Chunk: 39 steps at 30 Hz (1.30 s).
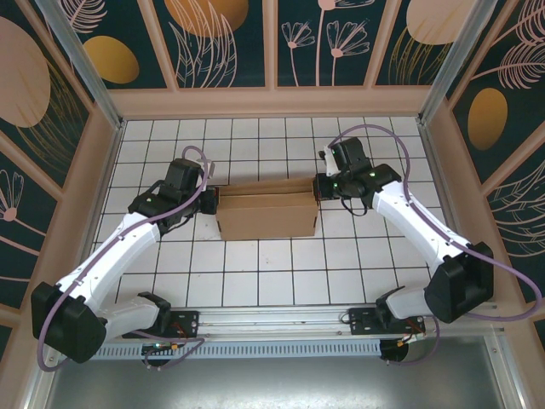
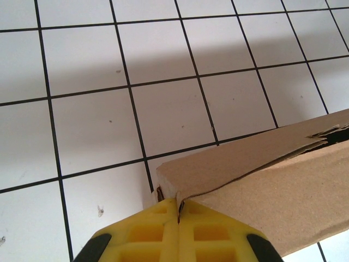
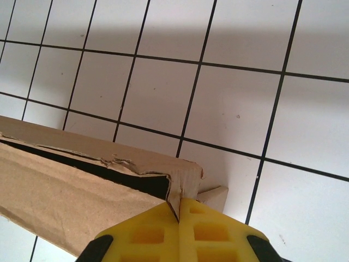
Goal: Fold the paper box
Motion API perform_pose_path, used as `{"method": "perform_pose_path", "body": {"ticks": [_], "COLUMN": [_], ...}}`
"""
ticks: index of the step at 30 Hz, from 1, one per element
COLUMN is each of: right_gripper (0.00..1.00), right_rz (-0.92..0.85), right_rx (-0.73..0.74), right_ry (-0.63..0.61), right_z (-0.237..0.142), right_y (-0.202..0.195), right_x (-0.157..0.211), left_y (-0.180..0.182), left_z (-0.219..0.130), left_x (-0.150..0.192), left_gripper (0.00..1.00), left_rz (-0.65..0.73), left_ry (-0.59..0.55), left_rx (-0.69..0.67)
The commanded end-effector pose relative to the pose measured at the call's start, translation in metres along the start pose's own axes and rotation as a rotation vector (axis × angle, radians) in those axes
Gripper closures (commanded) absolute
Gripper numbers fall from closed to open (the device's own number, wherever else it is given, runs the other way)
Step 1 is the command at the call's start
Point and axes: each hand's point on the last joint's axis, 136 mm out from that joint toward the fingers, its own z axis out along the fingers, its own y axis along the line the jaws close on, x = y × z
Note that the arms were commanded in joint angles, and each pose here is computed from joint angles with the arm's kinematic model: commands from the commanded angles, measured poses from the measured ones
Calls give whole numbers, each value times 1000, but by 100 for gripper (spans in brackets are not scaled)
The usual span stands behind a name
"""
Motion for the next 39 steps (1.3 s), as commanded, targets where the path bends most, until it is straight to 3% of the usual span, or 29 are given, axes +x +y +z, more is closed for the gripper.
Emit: {"method": "perform_pose_path", "body": {"ticks": [1, 13, 22, 31, 39], "right_gripper": [100, 100, 100, 100, 100], "right_rz": [56, 152, 188, 207, 139], "right_rx": [-56, -106, -158, -123, -18], "right_ry": [83, 128, 132, 56, -76], "right_z": [-1, -9, -5, 4, 3], "right_y": [12, 10, 18, 6, 3], "right_x": [15, 13, 31, 64, 70], "left_y": [-3, -1, -1, 0, 0], "left_z": [5, 5, 8, 10, 8], "left_x": [25, 27, 28, 33, 37], "left_gripper": [100, 100, 100, 100, 100], "left_rz": [0, 0, -21, -43, -57], "left_ry": [106, 112, 120, 127, 118], "left_rx": [5, -3, -8, -6, -6]}}
